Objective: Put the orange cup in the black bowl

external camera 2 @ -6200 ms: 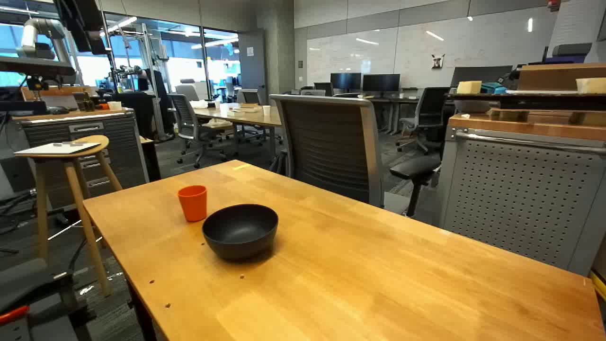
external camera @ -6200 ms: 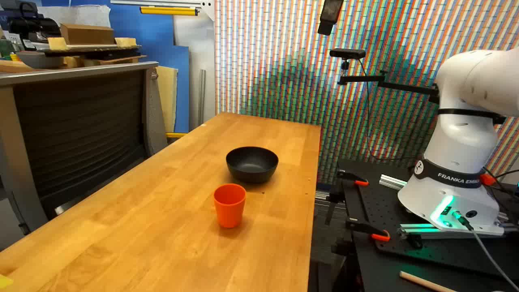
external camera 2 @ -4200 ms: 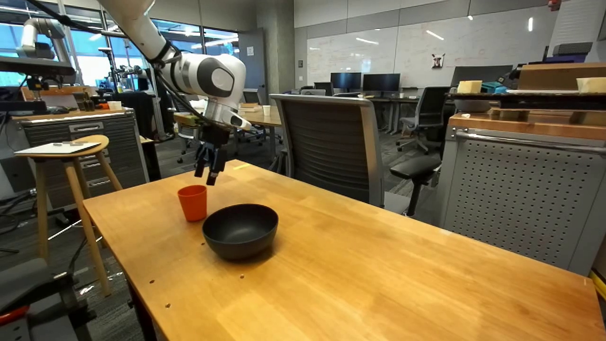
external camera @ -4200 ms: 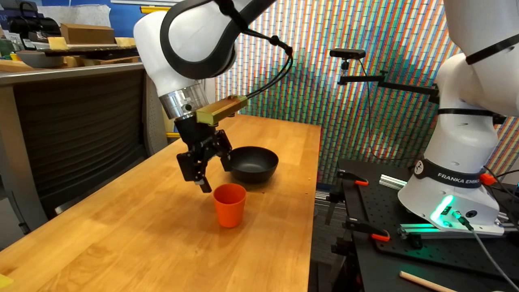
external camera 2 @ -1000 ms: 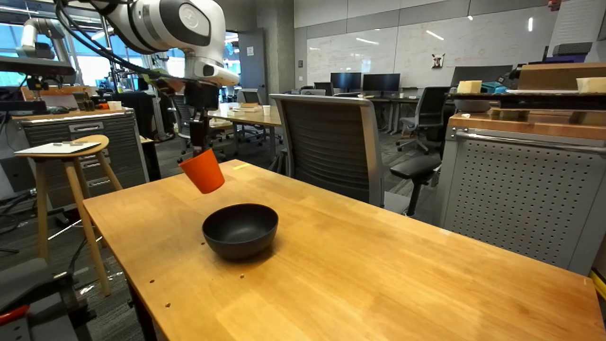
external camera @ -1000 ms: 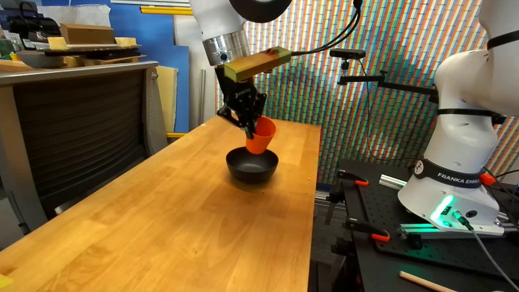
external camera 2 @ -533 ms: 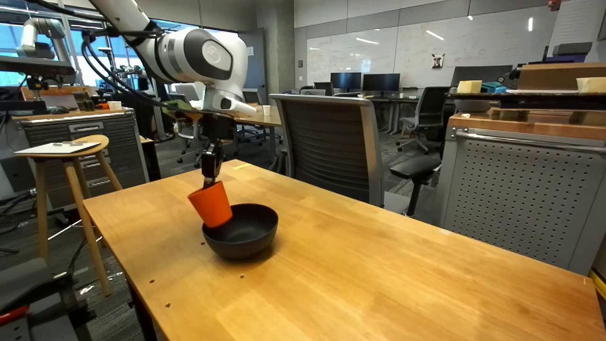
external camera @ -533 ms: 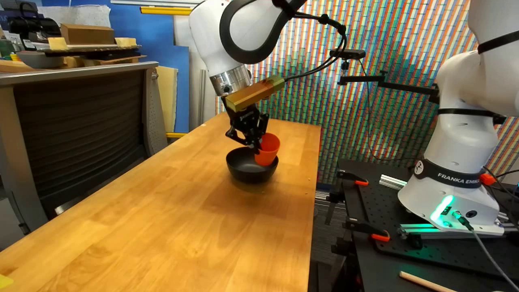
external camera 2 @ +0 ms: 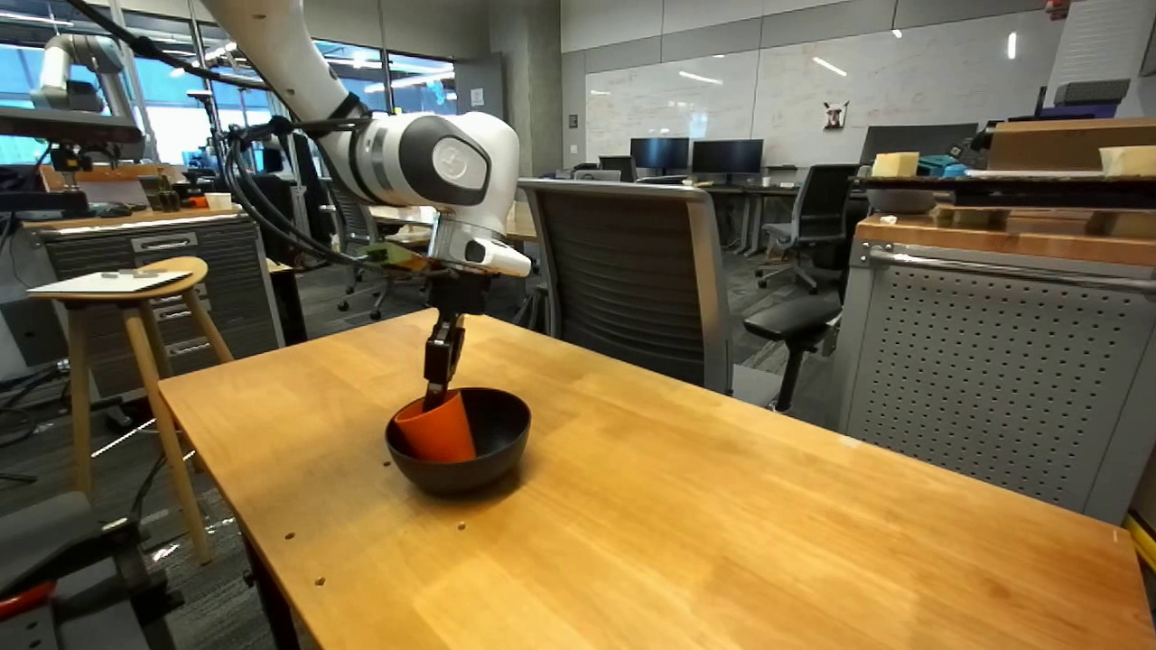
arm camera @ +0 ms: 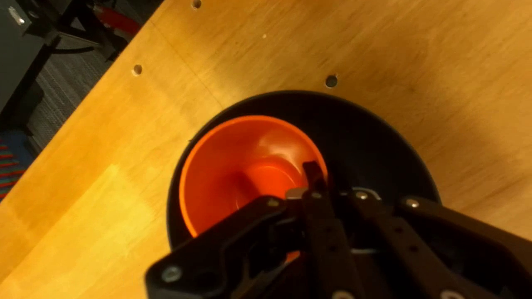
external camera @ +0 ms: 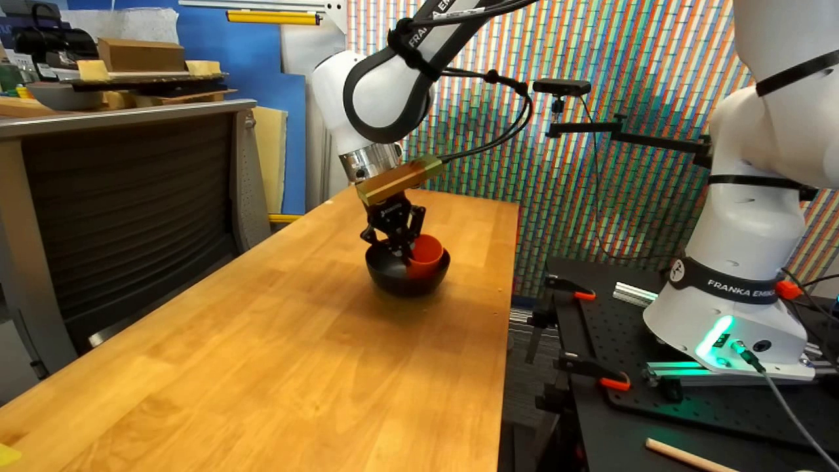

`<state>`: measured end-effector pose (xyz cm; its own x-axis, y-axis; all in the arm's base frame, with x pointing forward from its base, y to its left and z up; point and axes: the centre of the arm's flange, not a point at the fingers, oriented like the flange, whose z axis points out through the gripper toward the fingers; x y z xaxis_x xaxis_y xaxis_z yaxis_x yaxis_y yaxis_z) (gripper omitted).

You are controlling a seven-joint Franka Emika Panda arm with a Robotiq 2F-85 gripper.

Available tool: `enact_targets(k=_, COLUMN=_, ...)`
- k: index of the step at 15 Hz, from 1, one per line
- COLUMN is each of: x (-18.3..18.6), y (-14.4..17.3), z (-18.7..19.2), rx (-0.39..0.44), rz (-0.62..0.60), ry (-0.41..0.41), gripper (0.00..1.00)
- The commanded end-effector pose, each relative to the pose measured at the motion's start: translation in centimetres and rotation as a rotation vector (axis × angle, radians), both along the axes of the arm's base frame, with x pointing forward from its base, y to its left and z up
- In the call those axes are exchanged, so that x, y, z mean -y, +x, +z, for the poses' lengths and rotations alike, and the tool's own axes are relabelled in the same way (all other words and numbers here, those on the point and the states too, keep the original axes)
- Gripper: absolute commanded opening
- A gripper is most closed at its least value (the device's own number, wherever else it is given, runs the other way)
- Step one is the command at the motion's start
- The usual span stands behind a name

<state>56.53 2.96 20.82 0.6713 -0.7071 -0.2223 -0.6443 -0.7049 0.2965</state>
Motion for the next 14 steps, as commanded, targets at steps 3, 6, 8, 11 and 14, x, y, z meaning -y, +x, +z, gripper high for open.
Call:
enact_targets(k=3, x=-1.0, y=1.8, z=0.3, rx=0.081, rz=0.009, ry=0.154, gripper=0.39)
enact_targets(k=6, x=-4.1, y=-0.1, z=4.5, rx=0.118, rz=0.095, ry=0.185, gripper=0.62)
enact_targets(k=8, x=-6.0, y=-0.9, z=8.7, rx=0.146, rz=0.157, ry=0.18, gripper=0.77)
enact_targets(k=11, x=-9.1, y=-1.6, z=14.7, rx=0.194, rz=0.245, ry=0.147, gripper=0.99)
enact_targets(k=14, x=-12.8, y=-1.5, z=20.0, rx=0.186, rz=0.39, ry=0.136, gripper=1.0)
